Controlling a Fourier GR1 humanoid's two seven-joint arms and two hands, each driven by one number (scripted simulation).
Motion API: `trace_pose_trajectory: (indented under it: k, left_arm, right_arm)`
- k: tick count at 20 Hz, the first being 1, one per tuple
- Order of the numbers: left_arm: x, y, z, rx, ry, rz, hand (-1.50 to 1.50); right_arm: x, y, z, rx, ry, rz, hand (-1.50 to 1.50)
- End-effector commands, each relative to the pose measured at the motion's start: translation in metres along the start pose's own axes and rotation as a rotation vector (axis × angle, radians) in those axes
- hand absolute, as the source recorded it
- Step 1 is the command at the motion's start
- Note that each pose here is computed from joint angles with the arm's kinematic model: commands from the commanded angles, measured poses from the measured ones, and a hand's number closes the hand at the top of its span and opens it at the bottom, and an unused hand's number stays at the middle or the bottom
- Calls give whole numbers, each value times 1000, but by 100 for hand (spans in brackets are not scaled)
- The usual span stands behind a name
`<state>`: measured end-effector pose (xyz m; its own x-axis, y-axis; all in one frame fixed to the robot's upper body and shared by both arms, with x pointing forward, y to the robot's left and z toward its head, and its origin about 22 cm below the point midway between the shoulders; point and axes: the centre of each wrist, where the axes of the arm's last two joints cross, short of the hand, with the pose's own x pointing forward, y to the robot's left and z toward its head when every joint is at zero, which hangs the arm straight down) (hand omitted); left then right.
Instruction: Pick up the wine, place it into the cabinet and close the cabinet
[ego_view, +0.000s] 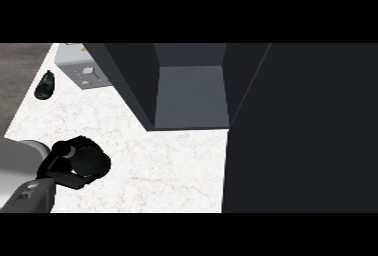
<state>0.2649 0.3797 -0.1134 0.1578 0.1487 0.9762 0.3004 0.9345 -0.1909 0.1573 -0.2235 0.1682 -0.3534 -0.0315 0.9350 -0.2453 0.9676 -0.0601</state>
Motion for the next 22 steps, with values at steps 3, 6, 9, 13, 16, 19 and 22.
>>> trace_pose_trajectory:
  k: [3,6,9,13,16,19,22]
  left_arm:
    - [-6,-8,-3,-145,-99,102,150]
    - [-18,-9,10,-61,-141,85,150]
    - [-71,-42,52,135,-169,103,150]
    - [-101,-72,76,302,-221,122,150]
    - [-98,-76,71,293,-260,134,150]
    - [-103,-97,67,264,-313,184,150]
    - [-88,-106,43,190,-324,205,150]
  right_arm:
    - [4,-9,3,6,21,22,-150]
    - [9,-11,4,-2,-6,19,-150]
    - [-4,-9,3,-20,21,22,-150]
    - [-1,-5,3,-54,27,19,-150]
    - [-14,-7,-3,-46,23,18,-150]
    - [-7,-6,2,-45,14,19,-150]
    - [-2,-14,4,-38,24,38,-150]
